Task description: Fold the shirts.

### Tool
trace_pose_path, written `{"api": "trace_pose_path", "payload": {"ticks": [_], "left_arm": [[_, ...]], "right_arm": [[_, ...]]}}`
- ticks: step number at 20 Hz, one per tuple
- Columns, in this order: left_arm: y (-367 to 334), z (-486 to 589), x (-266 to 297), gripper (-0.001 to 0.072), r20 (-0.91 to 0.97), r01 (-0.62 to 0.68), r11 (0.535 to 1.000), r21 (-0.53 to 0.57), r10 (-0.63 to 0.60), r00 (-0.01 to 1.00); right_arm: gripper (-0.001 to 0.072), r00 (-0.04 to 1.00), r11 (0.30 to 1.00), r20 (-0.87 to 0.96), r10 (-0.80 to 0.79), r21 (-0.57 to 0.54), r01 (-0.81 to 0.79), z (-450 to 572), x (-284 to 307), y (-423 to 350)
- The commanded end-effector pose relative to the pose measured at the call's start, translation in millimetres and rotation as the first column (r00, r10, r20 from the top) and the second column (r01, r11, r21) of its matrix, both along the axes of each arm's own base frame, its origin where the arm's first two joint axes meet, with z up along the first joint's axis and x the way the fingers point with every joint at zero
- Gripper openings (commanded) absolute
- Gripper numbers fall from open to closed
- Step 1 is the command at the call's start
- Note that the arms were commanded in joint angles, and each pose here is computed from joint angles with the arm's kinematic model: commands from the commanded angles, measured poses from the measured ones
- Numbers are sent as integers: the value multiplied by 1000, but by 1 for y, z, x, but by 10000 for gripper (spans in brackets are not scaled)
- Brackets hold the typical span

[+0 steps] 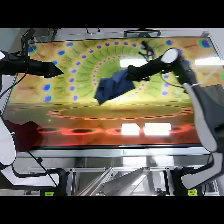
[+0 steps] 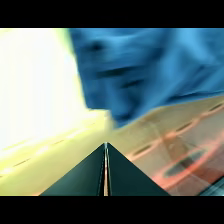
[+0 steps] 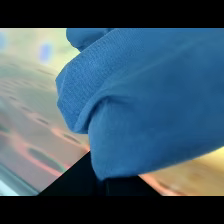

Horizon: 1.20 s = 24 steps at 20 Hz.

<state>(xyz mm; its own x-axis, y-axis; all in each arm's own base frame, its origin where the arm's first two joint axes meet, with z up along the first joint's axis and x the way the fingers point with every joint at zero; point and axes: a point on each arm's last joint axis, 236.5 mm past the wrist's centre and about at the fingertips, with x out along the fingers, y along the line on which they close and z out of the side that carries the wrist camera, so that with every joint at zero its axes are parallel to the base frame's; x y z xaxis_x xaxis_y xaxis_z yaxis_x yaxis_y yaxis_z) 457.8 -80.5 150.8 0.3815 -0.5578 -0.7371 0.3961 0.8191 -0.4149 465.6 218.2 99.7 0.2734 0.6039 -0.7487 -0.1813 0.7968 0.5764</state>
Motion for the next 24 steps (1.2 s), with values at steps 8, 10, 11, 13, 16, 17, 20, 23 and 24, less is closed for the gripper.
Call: {"api": "trace_pose_path", "payload": {"ticks": [8,10,11,13,16,17,20,23,24], "left_arm": [[-3,-7,-14,20,-65,33,999,-4,-33,997],[-2,-6,-12,20,-58,25,1000,-5,-25,998],[-2,-5,-10,20,-48,18,1000,-6,-18,999],[-1,-3,-4,20,-27,2,1000,-6,-3,1000],[2,1,8,20,17,-31,999,-8,31,999],[3,2,11,20,27,-37,999,-9,38,999],[2,2,12,20,30,-38,999,-10,38,999],[2,2,11,20,28,-36,999,-9,36,999],[2,2,11,21,28,-36,999,-9,36,999]], "right_arm": [[15,821,823,317,-474,-170,541,143,-49,-288],[15,747,791,397,-533,-80,606,160,-23,-334],[15,719,781,424,-552,-41,623,170,-10,-357],[14,692,780,455,-560,10,625,190,10,-389],[14,600,747,503,-622,152,647,216,22,-423],[15,581,731,505,-638,160,663,215,19,-435],[14,659,715,401,-636,-16,699,155,-21,-471],[14,763,760,93,-640,-73,646,72,-76,-469],[14,778,778,-34,-627,-68,624,47,-97,-461]]}}
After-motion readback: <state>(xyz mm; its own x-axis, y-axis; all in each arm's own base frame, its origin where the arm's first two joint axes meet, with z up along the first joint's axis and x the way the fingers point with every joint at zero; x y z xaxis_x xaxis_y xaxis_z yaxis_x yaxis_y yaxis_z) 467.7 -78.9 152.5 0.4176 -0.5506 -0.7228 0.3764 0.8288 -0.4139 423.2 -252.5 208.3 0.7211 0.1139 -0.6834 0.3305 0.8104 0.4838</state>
